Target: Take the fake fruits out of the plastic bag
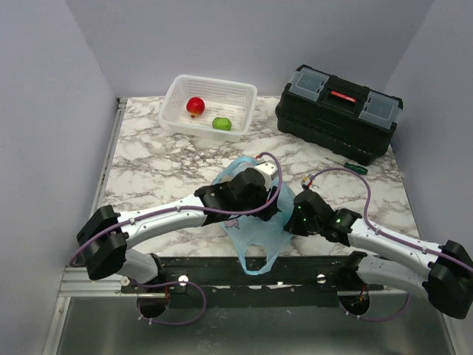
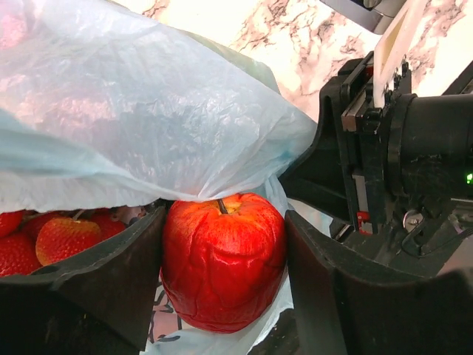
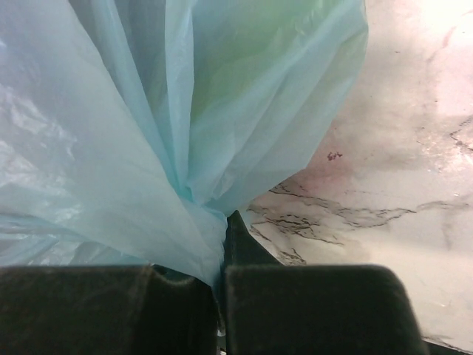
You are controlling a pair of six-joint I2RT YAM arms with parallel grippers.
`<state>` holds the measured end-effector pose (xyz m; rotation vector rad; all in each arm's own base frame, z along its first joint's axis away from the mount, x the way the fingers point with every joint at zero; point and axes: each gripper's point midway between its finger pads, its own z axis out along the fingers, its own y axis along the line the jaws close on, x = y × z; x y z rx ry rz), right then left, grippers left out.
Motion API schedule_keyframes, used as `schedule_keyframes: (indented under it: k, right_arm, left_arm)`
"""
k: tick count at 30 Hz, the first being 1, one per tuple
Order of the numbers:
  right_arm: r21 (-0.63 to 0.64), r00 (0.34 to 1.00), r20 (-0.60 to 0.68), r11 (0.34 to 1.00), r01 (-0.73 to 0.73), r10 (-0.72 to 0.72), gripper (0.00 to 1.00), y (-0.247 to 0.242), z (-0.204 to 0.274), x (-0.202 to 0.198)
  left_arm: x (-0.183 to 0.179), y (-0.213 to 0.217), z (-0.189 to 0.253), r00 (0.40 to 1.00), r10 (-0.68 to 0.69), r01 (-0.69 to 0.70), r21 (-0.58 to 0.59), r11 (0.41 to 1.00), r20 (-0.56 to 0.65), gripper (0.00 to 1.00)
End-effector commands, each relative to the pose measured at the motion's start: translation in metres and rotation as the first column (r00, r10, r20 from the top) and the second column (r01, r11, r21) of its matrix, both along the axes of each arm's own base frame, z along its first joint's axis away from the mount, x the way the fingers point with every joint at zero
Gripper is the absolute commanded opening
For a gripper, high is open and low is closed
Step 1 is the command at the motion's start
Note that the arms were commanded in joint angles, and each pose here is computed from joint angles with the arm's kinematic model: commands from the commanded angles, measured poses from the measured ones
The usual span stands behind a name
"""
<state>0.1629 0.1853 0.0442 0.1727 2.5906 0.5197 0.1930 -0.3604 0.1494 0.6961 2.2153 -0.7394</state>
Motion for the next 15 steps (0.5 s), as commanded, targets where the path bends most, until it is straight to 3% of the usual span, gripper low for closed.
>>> schedule_keyframes:
  k: [1,15]
  right_arm:
    - [-0.026,0.999,-0.032,1.0,-0.001,0.001,0.06,-0.006,-0.012,-0.008]
    - [-0.024,0.997,0.025,0.996,0.08,-0.08,0.07,-0.02,0.006,-0.003]
  left_arm:
    - [0.008,0.008,0.013,0.998,0.036,-0.034,-0.041,0.999,0.054,0.52]
    - [0.012,0.006,-0.077,0.992,0.093,-0.087,0.071,0.994,-0.087,0.57]
